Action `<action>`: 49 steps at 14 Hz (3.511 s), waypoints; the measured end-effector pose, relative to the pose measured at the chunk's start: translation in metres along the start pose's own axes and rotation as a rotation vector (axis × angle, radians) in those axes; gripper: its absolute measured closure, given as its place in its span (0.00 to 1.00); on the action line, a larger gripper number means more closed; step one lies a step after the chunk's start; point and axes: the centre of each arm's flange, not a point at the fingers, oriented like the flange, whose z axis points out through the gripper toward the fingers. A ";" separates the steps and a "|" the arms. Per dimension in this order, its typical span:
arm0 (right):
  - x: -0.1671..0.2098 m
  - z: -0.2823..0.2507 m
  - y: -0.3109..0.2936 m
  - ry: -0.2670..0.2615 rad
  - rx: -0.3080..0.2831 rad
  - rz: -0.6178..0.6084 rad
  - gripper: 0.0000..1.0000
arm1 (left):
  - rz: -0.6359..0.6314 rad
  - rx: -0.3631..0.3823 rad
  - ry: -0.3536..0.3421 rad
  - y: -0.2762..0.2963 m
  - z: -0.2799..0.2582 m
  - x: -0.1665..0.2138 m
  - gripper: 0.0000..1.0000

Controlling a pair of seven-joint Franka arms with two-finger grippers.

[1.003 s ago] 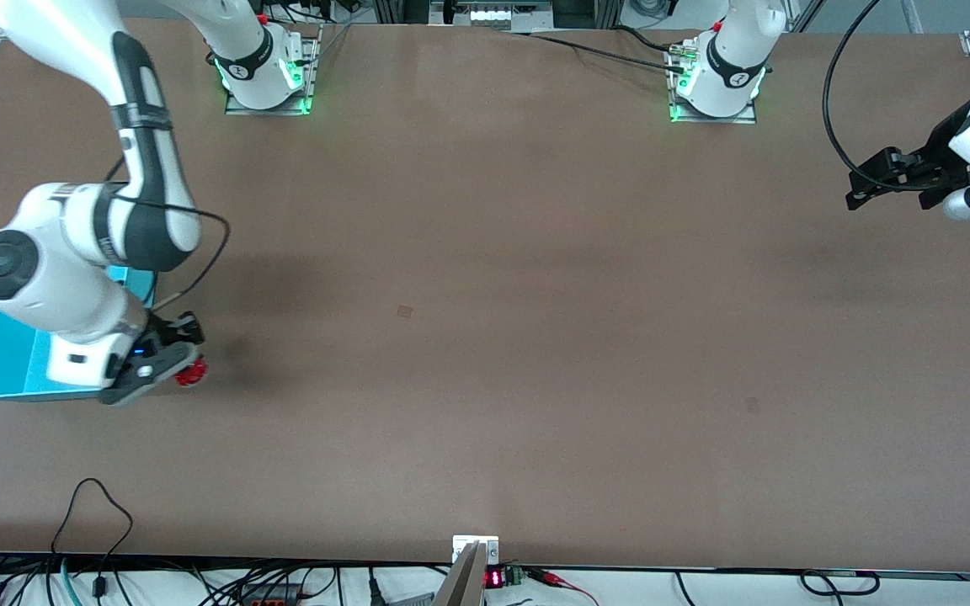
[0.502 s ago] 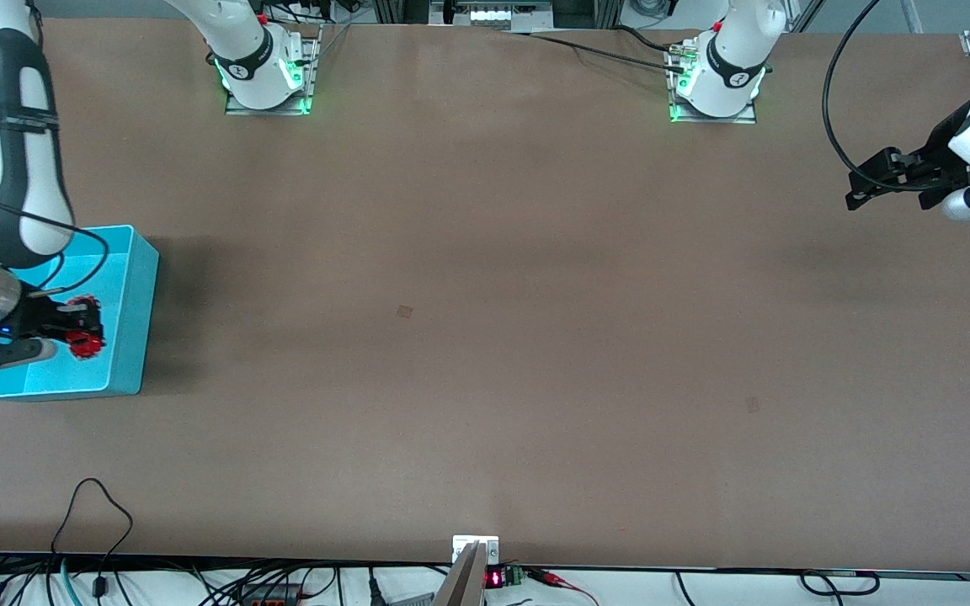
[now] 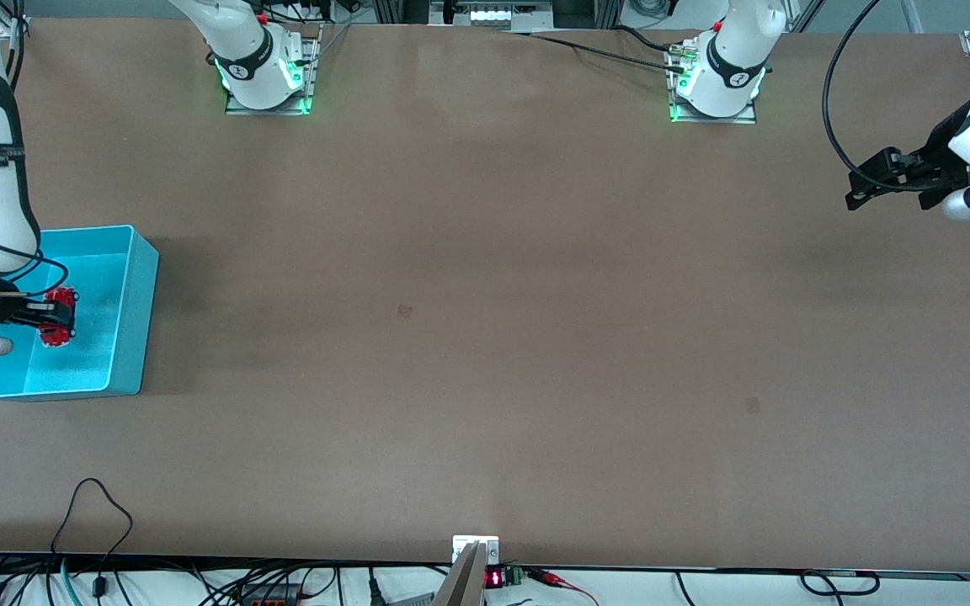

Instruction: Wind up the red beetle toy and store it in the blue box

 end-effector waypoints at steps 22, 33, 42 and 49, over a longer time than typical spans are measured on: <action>-0.014 0.030 -0.008 0.062 0.063 0.109 0.00 | 0.000 0.000 0.000 0.000 0.000 0.000 0.00; 0.017 -0.158 -0.063 0.104 0.159 -0.050 0.00 | 0.000 0.000 0.000 0.000 0.000 0.000 0.00; -0.015 -0.264 -0.160 -0.102 0.179 0.183 0.00 | 0.002 0.022 0.001 -0.002 0.000 0.000 0.00; -0.035 -0.309 -0.159 -0.148 0.053 0.161 0.00 | 0.007 0.022 0.001 0.001 0.001 0.003 0.00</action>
